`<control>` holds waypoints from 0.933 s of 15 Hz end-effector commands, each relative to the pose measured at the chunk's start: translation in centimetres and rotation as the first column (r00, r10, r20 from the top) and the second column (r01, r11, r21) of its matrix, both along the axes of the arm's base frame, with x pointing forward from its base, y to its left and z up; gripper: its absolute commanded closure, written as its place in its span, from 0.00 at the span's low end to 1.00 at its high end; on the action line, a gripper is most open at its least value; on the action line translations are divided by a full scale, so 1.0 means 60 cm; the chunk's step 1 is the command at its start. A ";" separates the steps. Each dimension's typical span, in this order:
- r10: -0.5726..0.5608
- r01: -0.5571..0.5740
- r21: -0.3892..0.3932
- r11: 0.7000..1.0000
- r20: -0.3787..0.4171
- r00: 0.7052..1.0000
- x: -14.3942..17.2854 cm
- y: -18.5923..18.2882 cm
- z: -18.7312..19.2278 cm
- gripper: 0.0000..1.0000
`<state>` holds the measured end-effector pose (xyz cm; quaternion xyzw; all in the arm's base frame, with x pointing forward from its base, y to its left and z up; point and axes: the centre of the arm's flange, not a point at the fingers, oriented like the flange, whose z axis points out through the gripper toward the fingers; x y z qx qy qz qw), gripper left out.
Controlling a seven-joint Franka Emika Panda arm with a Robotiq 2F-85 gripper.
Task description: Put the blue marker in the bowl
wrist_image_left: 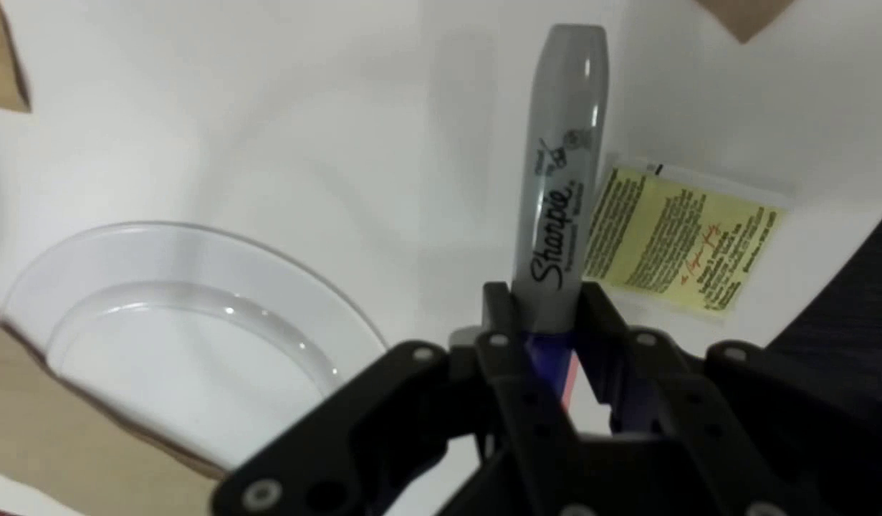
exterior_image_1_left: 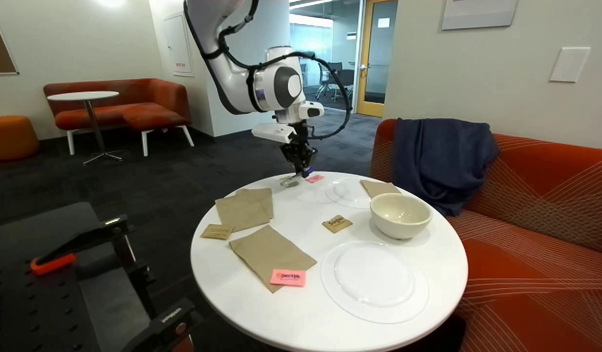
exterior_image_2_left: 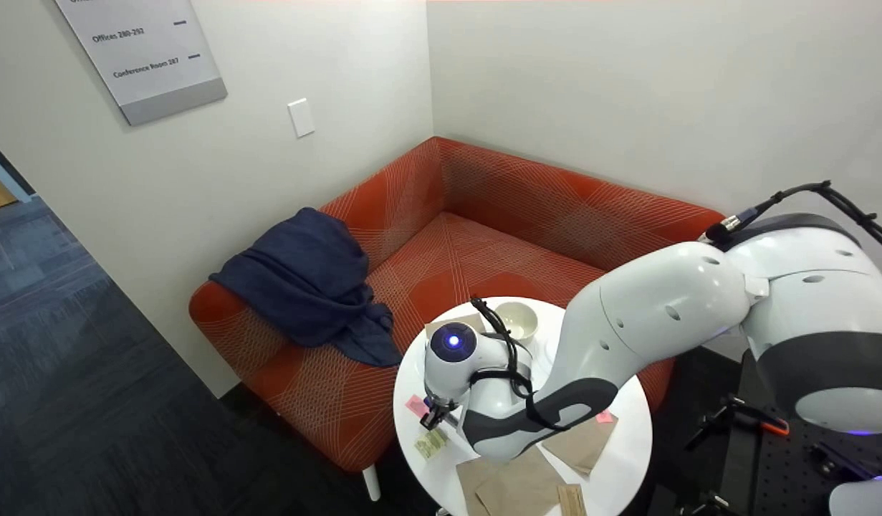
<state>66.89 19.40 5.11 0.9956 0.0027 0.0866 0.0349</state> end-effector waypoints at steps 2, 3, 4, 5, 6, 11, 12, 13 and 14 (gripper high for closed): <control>-0.029 0.029 0.000 1.000 0.035 0.999 -0.029 -0.034 0.091 0.94; -0.036 0.036 0.000 0.999 0.036 0.999 -0.030 -0.042 0.104 0.94; -0.045 0.045 -0.001 0.999 0.035 0.998 -0.031 -0.052 0.115 0.94; -0.054 0.054 -0.006 0.999 0.036 0.998 -0.033 -0.060 0.127 0.94; -0.064 0.065 -0.011 0.998 0.037 0.997 -0.037 -0.069 0.136 0.94; -0.142 0.143 -0.028 0.989 0.046 0.989 -0.063 -0.131 0.176 0.94; -0.167 0.169 -0.031 0.985 0.049 0.985 -0.069 -0.146 0.182 0.94; -0.189 0.191 -0.036 0.981 0.052 0.981 -0.075 -0.161 0.187 0.94; -0.217 0.219 -0.038 0.975 0.055 0.975 -0.080 -0.177 0.193 0.94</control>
